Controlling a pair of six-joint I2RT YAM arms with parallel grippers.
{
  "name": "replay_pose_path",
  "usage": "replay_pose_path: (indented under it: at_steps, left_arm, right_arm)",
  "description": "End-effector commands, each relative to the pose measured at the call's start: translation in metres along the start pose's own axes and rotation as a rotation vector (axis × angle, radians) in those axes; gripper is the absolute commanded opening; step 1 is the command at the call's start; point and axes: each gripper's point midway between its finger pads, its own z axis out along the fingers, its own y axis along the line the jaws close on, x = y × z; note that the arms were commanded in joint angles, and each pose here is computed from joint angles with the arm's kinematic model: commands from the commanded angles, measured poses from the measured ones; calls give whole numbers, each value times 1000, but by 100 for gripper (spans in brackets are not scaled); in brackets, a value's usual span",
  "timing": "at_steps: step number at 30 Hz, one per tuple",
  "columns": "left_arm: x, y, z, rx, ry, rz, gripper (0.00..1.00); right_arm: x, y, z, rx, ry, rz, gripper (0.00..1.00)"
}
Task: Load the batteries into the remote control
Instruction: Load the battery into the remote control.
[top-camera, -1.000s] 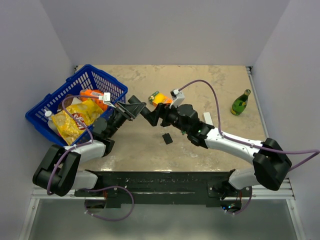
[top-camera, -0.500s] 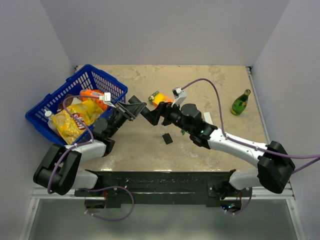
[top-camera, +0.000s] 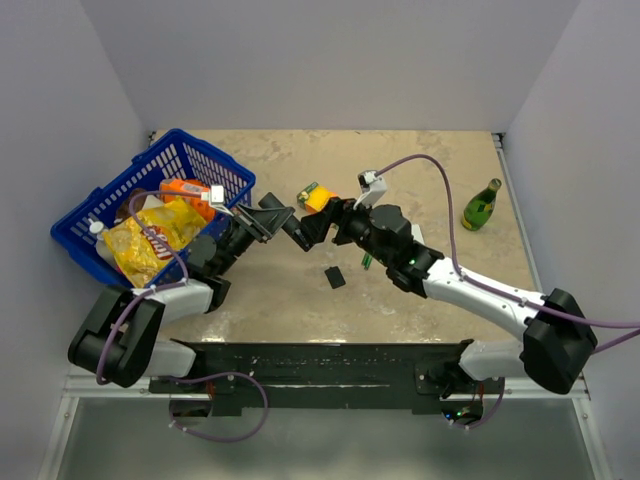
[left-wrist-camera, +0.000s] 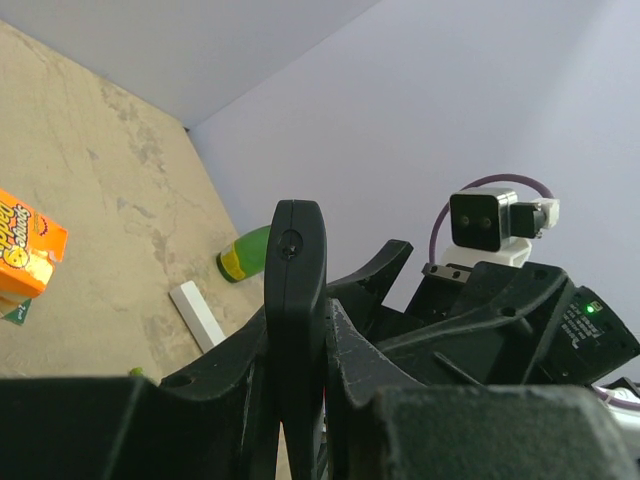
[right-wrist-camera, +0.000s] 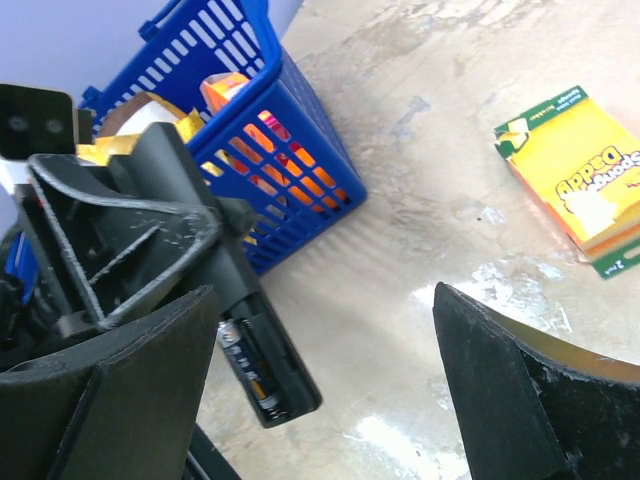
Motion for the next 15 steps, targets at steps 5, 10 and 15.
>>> replay_pose_path:
  at_steps: [5,10,15]
  left_arm:
    - [-16,-54,-2,198,-65,63,0]
    - [-17,-55,-2,202,-67,63,0]
    - [-18,-56,-1,201,-70,61,0]
  right_arm:
    - [6,-9,4,12,16,-38,90]
    - [13,-7,6,-5,39,-44,90]
    - [14,-4,6,-27,46,-49,90]
